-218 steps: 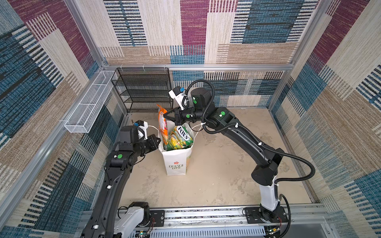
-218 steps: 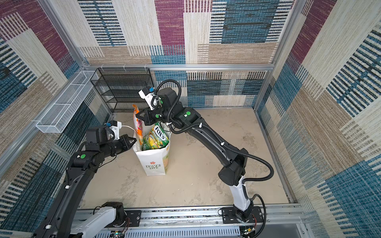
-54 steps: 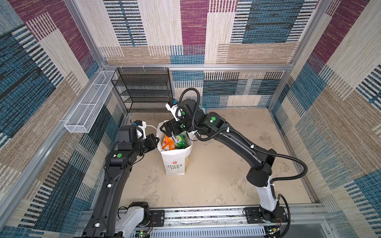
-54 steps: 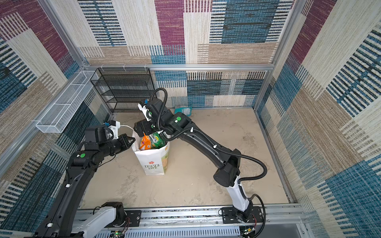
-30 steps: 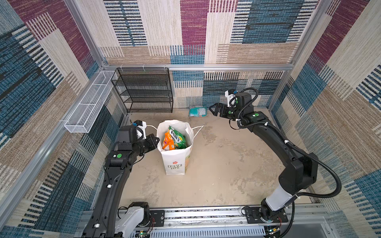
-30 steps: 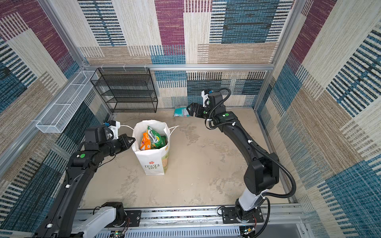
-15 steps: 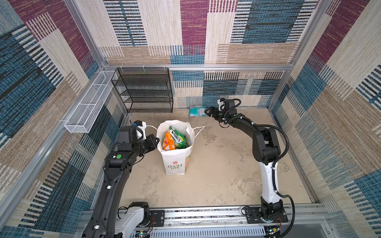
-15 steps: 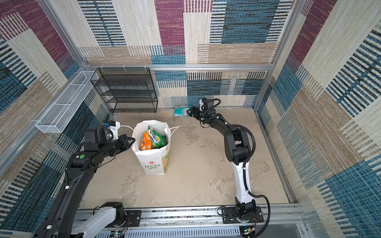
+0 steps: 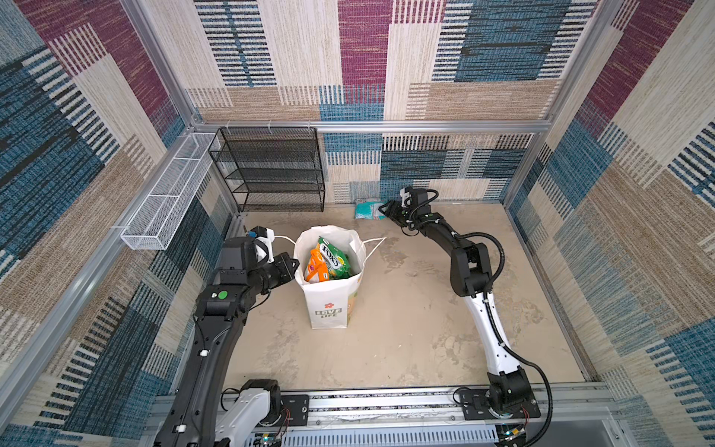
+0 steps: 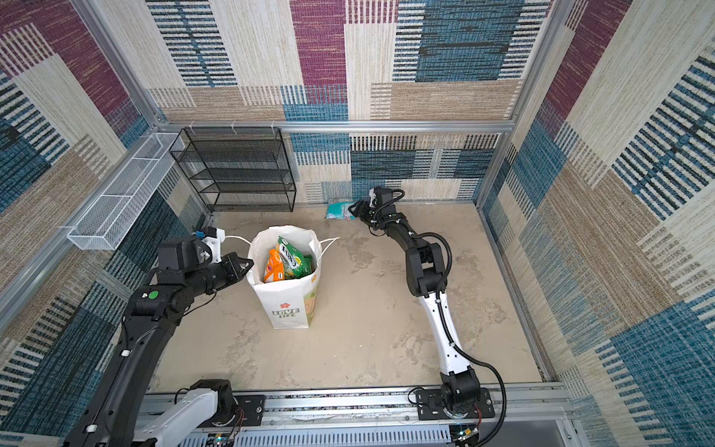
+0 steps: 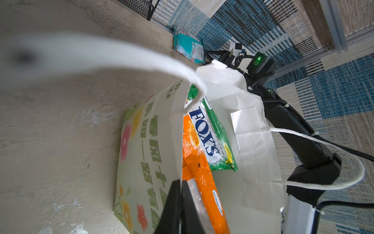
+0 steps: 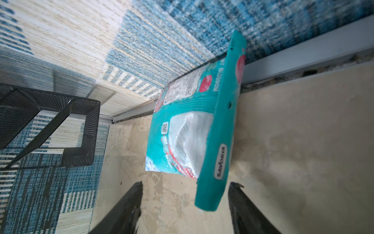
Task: Place the snacks into the paper bag
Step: Pick up the snack from the top-center of the table.
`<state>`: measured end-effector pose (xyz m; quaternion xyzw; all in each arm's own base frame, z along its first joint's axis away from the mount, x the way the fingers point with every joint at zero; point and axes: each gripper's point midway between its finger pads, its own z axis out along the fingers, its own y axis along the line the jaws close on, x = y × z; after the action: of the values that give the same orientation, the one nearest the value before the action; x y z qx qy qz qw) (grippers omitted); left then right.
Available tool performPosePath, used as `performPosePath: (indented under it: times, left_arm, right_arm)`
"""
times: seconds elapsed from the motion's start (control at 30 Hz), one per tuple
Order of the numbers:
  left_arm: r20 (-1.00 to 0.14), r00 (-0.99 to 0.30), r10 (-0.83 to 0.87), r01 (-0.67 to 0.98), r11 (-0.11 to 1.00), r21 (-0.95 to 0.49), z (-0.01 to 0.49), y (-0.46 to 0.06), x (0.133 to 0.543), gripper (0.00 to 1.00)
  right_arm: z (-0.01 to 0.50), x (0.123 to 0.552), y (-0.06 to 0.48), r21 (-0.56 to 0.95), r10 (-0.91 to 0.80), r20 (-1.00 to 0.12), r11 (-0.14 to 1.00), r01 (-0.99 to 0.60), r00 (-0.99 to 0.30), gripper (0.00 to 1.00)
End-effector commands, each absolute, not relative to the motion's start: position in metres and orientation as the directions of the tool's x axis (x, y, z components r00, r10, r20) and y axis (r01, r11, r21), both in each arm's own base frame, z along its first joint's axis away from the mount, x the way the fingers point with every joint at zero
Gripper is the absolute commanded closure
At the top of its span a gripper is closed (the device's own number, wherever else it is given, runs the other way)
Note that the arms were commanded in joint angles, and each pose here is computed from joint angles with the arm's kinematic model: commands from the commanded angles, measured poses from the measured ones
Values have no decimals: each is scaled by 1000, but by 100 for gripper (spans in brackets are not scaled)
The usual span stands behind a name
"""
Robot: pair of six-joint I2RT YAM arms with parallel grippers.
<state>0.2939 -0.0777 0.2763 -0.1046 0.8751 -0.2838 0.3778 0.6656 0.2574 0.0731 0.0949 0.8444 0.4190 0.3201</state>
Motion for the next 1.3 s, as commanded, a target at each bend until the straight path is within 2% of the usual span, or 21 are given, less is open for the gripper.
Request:
performPosePath:
  times: [0.0, 0.1, 0.33, 0.6, 0.73, 0.9, 1.1, 1.27]
  left_arm:
    - [-648, -649, -399, 93, 803, -588, 295, -82, 301, 100]
    - [-647, -649, -399, 93, 803, -589, 295, -82, 301, 100]
    - [-647, -650, -398, 95, 803, -589, 295, -82, 301, 100]
    - [-646, -652, -398, 93, 803, -589, 294, -82, 302, 100]
    - [-644, -652, -399, 89, 804, -588, 293, -82, 302, 100]
    - [-642, -655, -399, 88, 804, -589, 292, -82, 303, 100]
    - [-644, -653, -398, 88, 805, -587, 293, -81, 303, 100]
    - [-648, -650, -397, 87, 808, -583, 293, -81, 302, 100]
  right_arm:
    - [64, 667, 258, 798, 453, -410, 598, -71, -792, 34]
    - [57, 670, 257, 816, 468, -390, 575, -61, -793, 37]
    - [41, 674, 256, 850, 490, -339, 525, -39, -803, 53]
    - [33, 682, 253, 882, 529, -307, 471, -27, -791, 65]
    - [34, 685, 254, 901, 534, -299, 431, -50, -790, 83]
    - [53, 686, 257, 896, 516, -349, 429, -116, -782, 99]
    - [109, 671, 259, 871, 467, -426, 442, -213, -775, 100]
    - [168, 642, 252, 848, 459, -488, 450, -279, -742, 100]
